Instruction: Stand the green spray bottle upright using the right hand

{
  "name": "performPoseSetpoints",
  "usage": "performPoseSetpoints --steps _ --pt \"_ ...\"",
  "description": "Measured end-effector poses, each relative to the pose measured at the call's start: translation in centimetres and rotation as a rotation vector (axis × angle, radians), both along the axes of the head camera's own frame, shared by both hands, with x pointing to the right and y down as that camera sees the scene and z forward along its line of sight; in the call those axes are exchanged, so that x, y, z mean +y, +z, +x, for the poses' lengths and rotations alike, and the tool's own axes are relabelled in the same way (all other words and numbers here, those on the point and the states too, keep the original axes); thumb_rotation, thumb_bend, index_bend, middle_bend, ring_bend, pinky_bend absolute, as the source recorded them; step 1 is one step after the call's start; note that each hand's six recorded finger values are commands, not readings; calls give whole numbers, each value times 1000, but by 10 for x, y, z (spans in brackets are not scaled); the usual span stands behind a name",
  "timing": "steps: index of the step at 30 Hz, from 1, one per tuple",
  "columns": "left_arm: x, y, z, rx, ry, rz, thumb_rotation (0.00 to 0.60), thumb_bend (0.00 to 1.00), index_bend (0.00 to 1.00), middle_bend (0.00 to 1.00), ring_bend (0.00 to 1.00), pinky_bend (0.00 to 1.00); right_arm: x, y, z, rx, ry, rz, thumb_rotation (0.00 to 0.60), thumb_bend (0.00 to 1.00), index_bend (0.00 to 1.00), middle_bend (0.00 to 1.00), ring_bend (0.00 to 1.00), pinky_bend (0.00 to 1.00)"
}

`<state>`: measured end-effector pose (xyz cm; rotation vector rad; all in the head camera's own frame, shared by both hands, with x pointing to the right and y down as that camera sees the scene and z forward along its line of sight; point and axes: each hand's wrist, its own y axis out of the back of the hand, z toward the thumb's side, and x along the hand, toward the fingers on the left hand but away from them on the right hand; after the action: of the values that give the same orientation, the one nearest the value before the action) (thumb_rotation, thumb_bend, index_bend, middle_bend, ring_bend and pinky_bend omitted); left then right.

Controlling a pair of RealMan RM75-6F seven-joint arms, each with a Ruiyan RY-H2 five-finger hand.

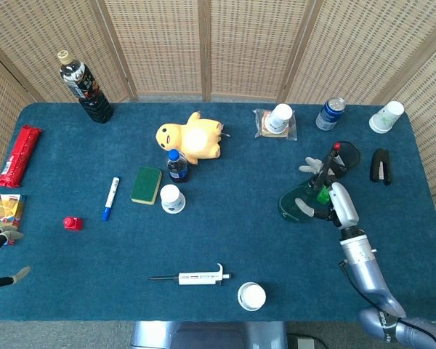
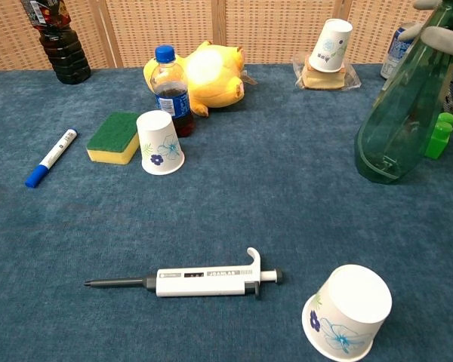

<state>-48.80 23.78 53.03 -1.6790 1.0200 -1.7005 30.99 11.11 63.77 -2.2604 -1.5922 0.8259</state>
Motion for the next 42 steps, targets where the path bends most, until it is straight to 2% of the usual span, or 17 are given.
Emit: performPoseSetpoints --steps 18,25,27,30,32,34,38,42 --pt "-2 1 6 10 11 4 522 241 314 262 213 341 12 -5 40 64 52 -15 353 309 77 239 3 21" --pt "-3 0 8 13 14 6 530 241 315 262 213 341 19 -15 70 103 95 -6 363 315 78 240 3 21" --pt "-2 0 8 13 12 7 525 241 315 263 213 341 22 -19 81 121 109 -4 383 327 86 240 9 21" --pt "-1 -1 7 12 6 13 524 240 319 268 213 346 26 -27 99 152 132 -1 476 358 155 268 64 57" --pt "0 -2 7 12 1 18 526 241 320 270 214 347 29 -33 111 186 147 3 548 374 228 326 113 117" --pt "2 -3 7 13 -5 22 527 240 322 271 216 347 32 -38 122 228 152 6 589 377 270 356 130 143" --pt "6 -4 5 20 -26 32 525 240 324 274 221 346 37 -42 133 319 136 3 600 378 296 370 153 164" --pt "11 -6 3 33 -50 42 523 241 325 278 229 338 44 -47 145 476 97 1 600 376 313 371 158 178"
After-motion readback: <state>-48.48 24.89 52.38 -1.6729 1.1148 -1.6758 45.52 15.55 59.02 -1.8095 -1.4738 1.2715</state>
